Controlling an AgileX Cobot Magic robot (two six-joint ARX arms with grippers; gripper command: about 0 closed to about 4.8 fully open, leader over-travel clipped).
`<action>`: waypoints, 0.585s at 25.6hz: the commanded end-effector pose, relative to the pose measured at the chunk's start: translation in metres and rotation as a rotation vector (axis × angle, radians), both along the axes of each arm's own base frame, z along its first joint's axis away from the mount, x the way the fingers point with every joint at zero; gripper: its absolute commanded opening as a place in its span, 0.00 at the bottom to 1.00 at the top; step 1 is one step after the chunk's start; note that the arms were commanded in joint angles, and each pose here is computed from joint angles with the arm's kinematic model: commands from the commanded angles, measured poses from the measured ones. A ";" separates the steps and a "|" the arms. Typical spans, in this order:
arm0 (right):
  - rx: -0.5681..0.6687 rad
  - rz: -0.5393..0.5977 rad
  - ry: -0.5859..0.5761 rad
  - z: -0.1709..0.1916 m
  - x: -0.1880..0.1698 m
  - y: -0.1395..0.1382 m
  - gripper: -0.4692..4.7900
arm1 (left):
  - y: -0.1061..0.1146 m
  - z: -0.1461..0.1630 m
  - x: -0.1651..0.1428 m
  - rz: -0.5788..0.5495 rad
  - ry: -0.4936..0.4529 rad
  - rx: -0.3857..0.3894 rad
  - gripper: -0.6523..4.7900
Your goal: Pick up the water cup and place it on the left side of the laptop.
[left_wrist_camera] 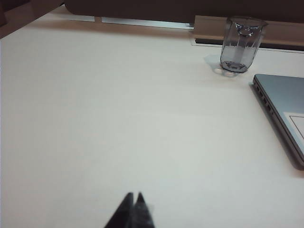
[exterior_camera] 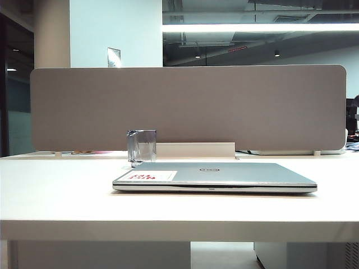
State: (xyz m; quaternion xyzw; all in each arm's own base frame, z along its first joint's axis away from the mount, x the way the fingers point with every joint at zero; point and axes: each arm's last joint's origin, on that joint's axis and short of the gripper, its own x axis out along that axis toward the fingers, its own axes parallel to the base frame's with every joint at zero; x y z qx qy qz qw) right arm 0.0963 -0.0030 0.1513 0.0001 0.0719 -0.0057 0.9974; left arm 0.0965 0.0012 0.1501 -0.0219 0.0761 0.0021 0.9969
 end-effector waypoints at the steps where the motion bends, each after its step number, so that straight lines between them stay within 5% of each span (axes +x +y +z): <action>1: -0.023 -0.004 -0.005 -0.001 0.000 0.000 0.09 | 0.000 0.002 0.000 -0.006 -0.008 -0.003 0.11; 3: -0.143 -0.024 -0.003 0.000 0.000 -0.001 0.09 | 0.000 0.002 0.000 -0.006 -0.008 -0.003 0.11; 15: -0.149 -0.029 -0.003 0.000 0.000 -0.001 0.09 | 0.000 0.002 0.000 -0.008 -0.009 0.003 0.11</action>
